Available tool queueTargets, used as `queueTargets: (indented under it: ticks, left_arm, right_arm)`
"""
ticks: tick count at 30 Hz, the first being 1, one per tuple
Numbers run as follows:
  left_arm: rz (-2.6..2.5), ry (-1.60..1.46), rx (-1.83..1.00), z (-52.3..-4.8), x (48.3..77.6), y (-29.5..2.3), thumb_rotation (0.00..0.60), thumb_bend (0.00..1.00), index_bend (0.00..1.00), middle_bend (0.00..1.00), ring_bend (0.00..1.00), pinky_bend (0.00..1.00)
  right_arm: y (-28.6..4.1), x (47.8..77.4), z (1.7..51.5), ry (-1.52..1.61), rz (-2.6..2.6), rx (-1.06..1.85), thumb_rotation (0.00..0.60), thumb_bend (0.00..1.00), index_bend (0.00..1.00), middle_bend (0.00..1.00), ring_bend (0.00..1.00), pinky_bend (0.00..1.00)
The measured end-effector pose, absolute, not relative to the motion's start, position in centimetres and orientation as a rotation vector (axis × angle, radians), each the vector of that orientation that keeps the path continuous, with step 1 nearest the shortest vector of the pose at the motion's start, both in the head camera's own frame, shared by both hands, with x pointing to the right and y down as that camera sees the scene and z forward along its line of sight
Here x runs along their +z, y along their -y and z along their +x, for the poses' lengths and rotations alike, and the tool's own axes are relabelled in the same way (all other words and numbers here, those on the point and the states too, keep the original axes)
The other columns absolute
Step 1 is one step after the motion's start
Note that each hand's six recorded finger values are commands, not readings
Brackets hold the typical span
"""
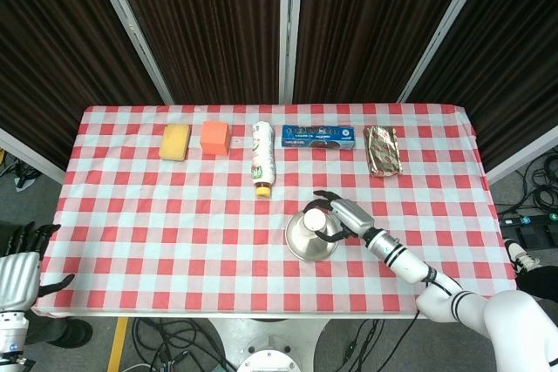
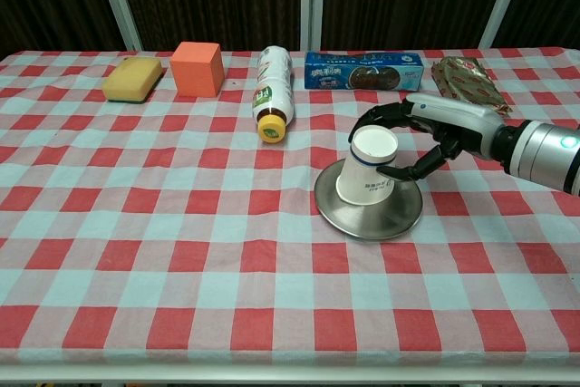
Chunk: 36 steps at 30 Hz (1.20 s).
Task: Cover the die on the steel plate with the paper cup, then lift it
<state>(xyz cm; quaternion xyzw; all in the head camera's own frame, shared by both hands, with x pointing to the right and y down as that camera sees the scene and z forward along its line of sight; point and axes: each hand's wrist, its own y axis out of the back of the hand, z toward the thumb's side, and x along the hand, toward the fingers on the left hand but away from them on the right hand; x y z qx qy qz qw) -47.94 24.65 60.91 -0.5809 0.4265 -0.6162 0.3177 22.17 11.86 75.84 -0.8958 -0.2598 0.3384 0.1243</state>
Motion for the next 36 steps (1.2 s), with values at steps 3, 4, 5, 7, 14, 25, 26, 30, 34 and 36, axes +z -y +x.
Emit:
queueTargets:
  ticks: [3, 4, 5, 7, 14, 25, 26, 30, 34, 36]
  left_arm:
    - [-1.529, -1.120, -1.620, -47.9, 60.9, -24.6, 0.600, 0.02, 0.16, 0.14, 0.05, 0.05]
    - [-1.529, -1.118, -1.619, -47.9, 60.9, -24.6, 0.600, 0.02, 0.16, 0.14, 0.05, 0.05]
    - [-1.530, -1.116, -1.618, -47.9, 60.9, -24.6, 0.600, 0.02, 0.16, 0.14, 0.05, 0.05]
    - [-1.529, -1.117, -1.617, -47.8, 60.9, -24.6, 0.600, 0.02, 0.16, 0.14, 0.05, 0.05]
    - [-1.528, -1.120, -1.623, -47.9, 60.9, -24.7, 0.600, 0.02, 0.16, 0.14, 0.05, 0.05]
    - [-1.530, -1.112, -1.616, -47.8, 61.0, -24.5, 0.600, 0.02, 0.16, 0.14, 0.05, 0.05]
    - [-1.529, -1.113, -1.615, -47.8, 60.9, -24.5, 0.600, 0.02, 0.16, 0.14, 0.05, 0.05]
    - [-1.525, -1.121, -1.624, -47.9, 60.9, -24.6, 0.600, 0.02, 0.16, 0.14, 0.05, 0.05]
    - [-1.529, -1.114, -1.624, -47.9, 61.0, -24.6, 0.600, 0.02, 0.16, 0.14, 0.05, 0.05]
    - [-1.528, -1.114, -1.621, -47.8, 60.9, -24.6, 0.600, 0.02, 0.16, 0.14, 0.05, 0.05]
  right_arm:
    - [-13.2, 75.4, 21.7, 0.669, -2.645, 0.953, 0.600, 0.35, 0.39, 0.33, 0.06, 0.06]
    - [-13.5, 75.3, 21.7, 0.645, -2.648, 0.951, 0.600, 0.35, 0.39, 0.33, 0.06, 0.06]
    - [-13.7, 75.3, 21.8, 0.630, -2.647, 0.953, 0.600, 0.35, 0.39, 0.33, 0.06, 0.06]
    - [-13.4, 75.4, 21.9, 0.645, -2.640, 0.961, 0.600, 0.35, 0.39, 0.33, 0.06, 0.06]
    - [-11.4, 75.7, 22.2, 0.766, -2.602, 0.976, 0.600, 0.35, 0.39, 0.33, 0.06, 0.06]
    - [-13.5, 75.0, 22.0, 0.651, -2.648, 0.938, 0.600, 0.36, 0.38, 0.33, 0.06, 0.06]
    - [-12.7, 75.2, 22.3, 0.695, -2.635, 0.956, 0.600, 0.36, 0.38, 0.33, 0.06, 0.06]
    - [-11.3, 75.5, 22.7, 0.783, -2.613, 0.967, 0.600, 0.36, 0.38, 0.33, 0.06, 0.06]
    - [-13.2, 75.3, 22.0, 0.677, -2.659, 0.937, 0.600, 0.36, 0.37, 0.33, 0.06, 0.06]
    - [-14.2, 75.2, 21.9, 0.614, -2.673, 0.928, 0.600, 0.36, 0.37, 0.33, 0.06, 0.06]
